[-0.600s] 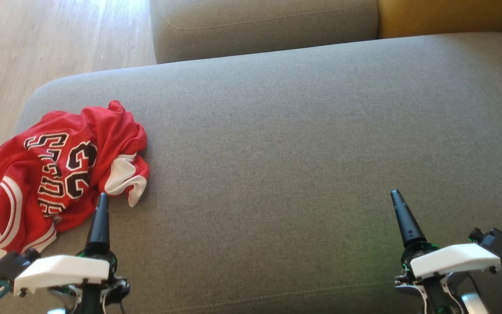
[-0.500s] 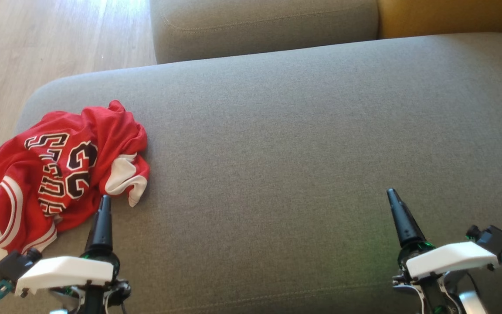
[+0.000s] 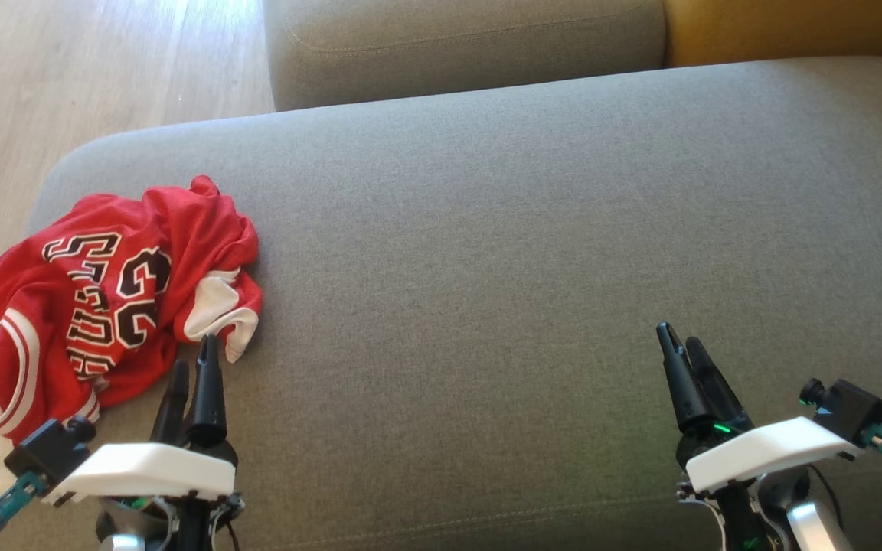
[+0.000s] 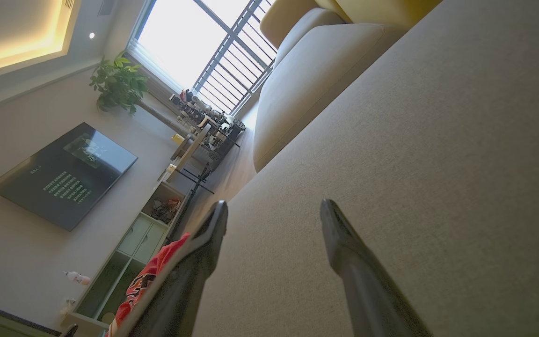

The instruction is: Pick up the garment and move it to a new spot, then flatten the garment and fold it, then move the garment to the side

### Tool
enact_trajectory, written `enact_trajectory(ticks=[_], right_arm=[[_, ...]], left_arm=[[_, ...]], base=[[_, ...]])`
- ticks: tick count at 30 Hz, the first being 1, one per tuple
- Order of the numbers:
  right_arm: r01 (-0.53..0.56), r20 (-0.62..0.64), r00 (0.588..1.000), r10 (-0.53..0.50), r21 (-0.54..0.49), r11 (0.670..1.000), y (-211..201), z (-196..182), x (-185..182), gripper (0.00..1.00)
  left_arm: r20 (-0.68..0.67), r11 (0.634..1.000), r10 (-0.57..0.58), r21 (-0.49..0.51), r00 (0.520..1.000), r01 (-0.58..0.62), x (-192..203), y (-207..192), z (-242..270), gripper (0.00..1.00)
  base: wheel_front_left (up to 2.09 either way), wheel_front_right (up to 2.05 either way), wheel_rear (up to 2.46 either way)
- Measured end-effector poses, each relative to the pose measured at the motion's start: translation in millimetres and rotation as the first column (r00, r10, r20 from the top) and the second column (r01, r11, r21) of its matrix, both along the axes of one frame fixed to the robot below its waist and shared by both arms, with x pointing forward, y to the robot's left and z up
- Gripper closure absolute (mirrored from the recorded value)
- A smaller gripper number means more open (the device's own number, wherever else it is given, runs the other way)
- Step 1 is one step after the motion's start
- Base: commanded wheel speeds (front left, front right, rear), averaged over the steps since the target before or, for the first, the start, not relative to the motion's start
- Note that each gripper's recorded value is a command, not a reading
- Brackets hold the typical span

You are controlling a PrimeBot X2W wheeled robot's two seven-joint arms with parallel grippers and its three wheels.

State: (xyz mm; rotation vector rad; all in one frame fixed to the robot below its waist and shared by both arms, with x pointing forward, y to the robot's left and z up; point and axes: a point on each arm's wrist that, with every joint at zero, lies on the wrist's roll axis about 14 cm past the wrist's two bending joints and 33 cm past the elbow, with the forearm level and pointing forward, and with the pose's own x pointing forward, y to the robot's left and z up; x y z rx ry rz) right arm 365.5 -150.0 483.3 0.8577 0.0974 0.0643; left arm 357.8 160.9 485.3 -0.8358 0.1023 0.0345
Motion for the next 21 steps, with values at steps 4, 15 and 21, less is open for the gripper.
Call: enact_trajectory(ticks=[4, 15, 21], right_arm=[[-0.008, 0.014, 1.000, 0.008, -0.041, 0.999, 2, 2, 0, 0.00], [-0.034, 0.067, 0.997, 0.047, -0.183, 0.982, 11, 13, 0, 0.00], [-0.043, 0.108, 0.991, 0.074, -0.266, 0.963, 18, 21, -1, 0.00]], left_arm=[[0.014, 0.999, -0.001, 0.051, 1.000, 0.001, 1, -1, 4, 0.00], [0.064, 0.977, -0.033, 0.211, 0.997, 0.019, 3, -12, 17, 0.00], [0.104, 0.955, -0.044, 0.296, 0.994, 0.011, 3, -16, 28, 0.00]], base=[[0.00, 0.00, 0.00], [0.00, 0.00, 0.00], [0.00, 0.00, 0.00]])
